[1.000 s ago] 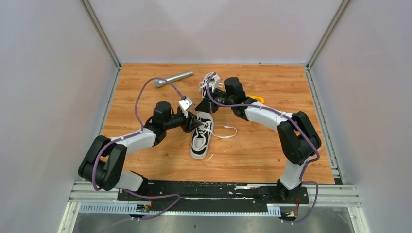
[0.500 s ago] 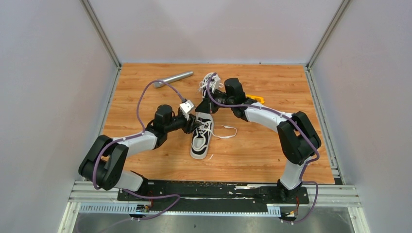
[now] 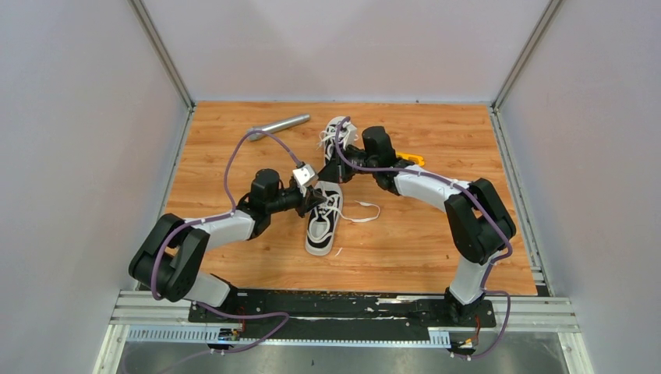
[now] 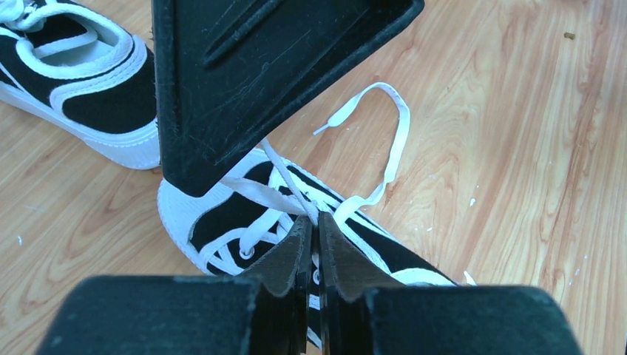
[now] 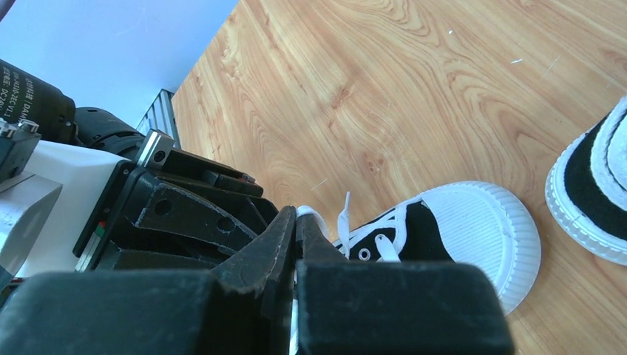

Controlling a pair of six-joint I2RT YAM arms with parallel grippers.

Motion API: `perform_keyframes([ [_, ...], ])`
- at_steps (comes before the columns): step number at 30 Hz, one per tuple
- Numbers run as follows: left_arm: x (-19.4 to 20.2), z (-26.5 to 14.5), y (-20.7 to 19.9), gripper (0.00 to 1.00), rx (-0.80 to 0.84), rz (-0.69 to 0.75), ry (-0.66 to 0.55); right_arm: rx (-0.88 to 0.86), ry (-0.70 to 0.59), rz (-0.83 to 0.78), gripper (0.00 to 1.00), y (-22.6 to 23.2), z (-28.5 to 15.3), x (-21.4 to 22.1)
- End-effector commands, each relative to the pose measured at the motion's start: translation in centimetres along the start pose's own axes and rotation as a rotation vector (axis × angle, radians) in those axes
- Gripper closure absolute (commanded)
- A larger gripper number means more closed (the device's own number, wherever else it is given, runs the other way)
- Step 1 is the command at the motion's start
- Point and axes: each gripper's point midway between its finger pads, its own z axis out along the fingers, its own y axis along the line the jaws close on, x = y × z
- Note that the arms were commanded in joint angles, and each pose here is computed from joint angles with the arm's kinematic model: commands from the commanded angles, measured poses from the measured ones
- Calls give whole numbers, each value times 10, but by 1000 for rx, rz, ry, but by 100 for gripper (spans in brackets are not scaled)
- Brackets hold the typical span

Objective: Tie the shoes
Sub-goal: Wrap the shoelace around the shoelace.

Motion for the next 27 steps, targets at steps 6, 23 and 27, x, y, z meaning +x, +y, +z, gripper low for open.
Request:
perform_keyframes([
  [6, 12, -2, 2, 97, -21, 24, 56, -29, -59, -47, 100, 12, -11, -21],
  [23, 18, -8, -12, 100, 90, 161, 98, -143, 173, -156, 58, -7, -40, 23],
  [27, 16, -7, -13, 100, 100, 170, 90, -185, 176, -158, 47, -9, -33, 26],
])
